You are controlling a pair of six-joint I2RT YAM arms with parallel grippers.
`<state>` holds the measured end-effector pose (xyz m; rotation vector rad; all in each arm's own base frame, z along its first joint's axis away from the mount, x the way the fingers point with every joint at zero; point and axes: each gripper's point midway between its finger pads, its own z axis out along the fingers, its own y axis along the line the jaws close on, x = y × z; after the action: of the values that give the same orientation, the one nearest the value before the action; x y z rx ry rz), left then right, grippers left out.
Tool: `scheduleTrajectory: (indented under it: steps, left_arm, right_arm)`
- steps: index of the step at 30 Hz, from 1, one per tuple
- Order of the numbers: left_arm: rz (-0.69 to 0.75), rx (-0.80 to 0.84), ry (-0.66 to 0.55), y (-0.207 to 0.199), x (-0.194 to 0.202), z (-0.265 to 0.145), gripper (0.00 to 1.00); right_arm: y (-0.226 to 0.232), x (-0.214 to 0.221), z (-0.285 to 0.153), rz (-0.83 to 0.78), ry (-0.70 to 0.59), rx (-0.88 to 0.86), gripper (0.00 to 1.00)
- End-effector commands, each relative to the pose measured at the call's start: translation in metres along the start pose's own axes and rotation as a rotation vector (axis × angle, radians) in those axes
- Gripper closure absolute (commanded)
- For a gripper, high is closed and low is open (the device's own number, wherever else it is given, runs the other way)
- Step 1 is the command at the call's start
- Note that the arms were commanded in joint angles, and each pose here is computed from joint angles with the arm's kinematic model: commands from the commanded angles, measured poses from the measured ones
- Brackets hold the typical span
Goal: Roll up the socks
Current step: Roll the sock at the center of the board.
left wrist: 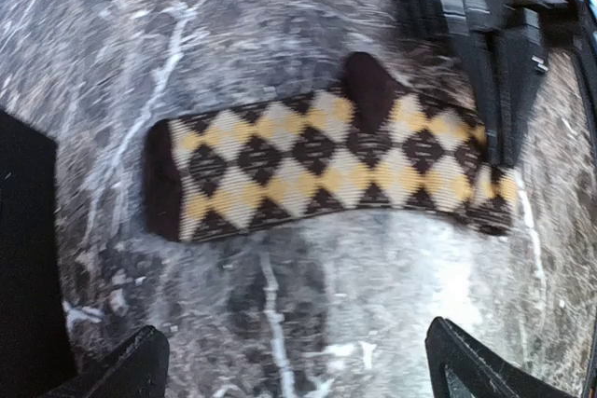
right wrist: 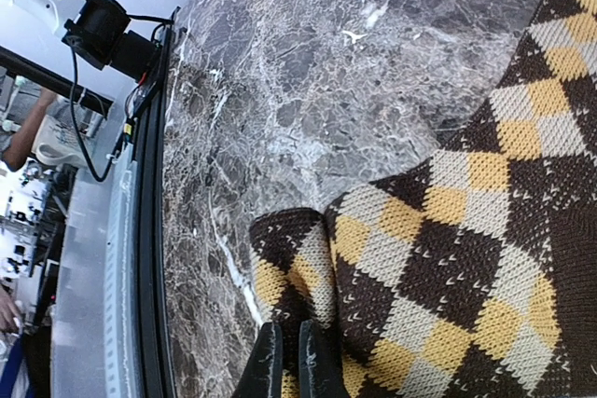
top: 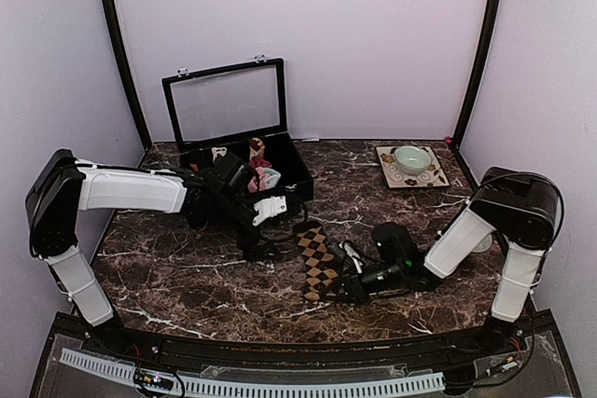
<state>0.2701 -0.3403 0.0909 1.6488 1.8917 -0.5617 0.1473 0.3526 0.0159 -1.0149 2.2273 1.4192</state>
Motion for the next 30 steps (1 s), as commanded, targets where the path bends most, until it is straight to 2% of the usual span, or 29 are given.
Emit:
scheduleTrajectory:
  steps: [1,3,6,8,10,13,17,26,27,30]
  left_arm:
    - [0.103,0.061,-0.025,-0.022,-0.018,-0.002,0.01]
    - [0.118,0.117,-0.012,-0.036,-0.018,0.004,0.01]
    - [0.22,0.192,-0.025,-0.074,-0.02,0.012,0.03]
    - [0.279,0.242,-0.002,-0.098,-0.017,0.023,0.12]
    - [0.292,0.285,0.027,-0.107,-0.014,0.032,0.25]
    - [0.281,0.315,0.05,-0.11,-0.015,0.042,0.41]
    - [0.301,0.309,0.043,-0.111,-0.014,0.052,0.44]
    - [0.306,0.305,0.085,-0.106,-0.005,0.072,0.61]
    - [0.309,0.308,0.089,-0.107,-0.003,0.073,0.65]
    - [0.307,0.32,0.116,-0.107,0.002,0.077,0.89]
  right_arm:
    - [-0.05,0.078,-0.01,0.318,0.213,0.177,1.0]
    - [-0.054,0.08,-0.009,0.359,0.226,0.183,1.0]
    - [-0.058,0.081,-0.006,0.414,0.242,0.188,1.0]
    - [-0.061,0.083,-0.004,0.444,0.262,0.2,1.0]
    - [-0.063,0.085,-0.003,0.468,0.28,0.212,1.0]
    - [-0.067,0.087,-0.004,0.489,0.282,0.234,1.0]
    - [-0.067,0.087,-0.005,0.5,0.268,0.235,1.0]
    - [-0.066,0.088,-0.003,0.511,0.261,0.222,1.0]
    - [-0.066,0.087,-0.003,0.512,0.259,0.218,1.0]
    - [-0.066,0.085,-0.003,0.505,0.247,0.213,1.0]
